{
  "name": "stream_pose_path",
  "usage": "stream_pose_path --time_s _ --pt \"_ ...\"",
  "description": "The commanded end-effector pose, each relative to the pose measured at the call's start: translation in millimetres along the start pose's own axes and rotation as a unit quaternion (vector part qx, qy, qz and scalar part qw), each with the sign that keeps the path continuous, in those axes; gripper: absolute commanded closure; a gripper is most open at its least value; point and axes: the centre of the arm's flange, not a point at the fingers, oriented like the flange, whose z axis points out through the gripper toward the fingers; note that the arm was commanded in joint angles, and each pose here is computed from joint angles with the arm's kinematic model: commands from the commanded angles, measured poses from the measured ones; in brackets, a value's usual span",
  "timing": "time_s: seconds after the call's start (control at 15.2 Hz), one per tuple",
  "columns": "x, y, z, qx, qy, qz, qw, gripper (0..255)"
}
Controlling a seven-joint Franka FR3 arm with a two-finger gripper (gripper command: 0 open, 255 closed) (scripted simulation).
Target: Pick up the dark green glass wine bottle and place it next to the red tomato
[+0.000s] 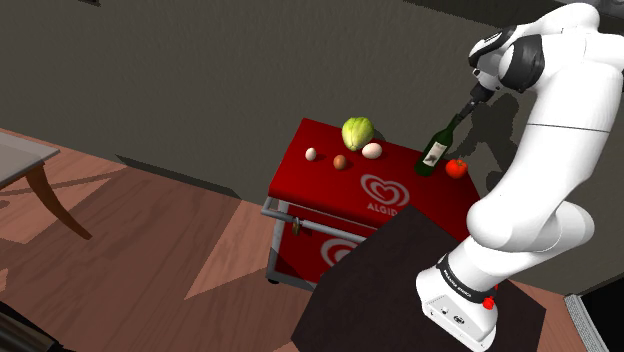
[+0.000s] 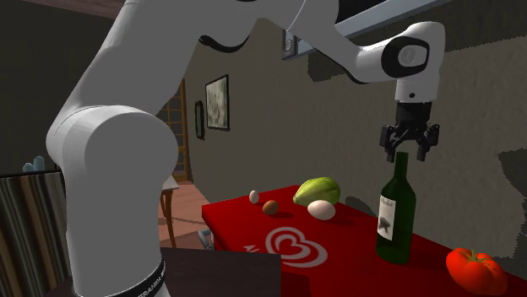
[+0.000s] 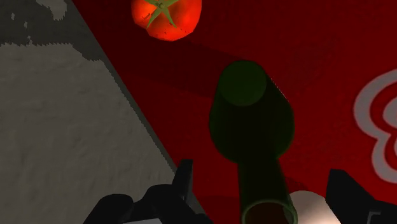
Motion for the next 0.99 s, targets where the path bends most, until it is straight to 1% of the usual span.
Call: stream_pose_path --time_s 0.0,0.13,0.4,0.92 --pt "0.0 0.0 0.0 0.0 0.0 0.0 1.0 0" --pt "0.0 0.0 0.0 0.0 0.0 0.0 1.0 0" --pt "0.0 0.1 -50.0 0.0 0.0 0.0 1.0 0" --pt "0.0 0.1 -50.0 0.0 0.0 0.0 1.0 0"
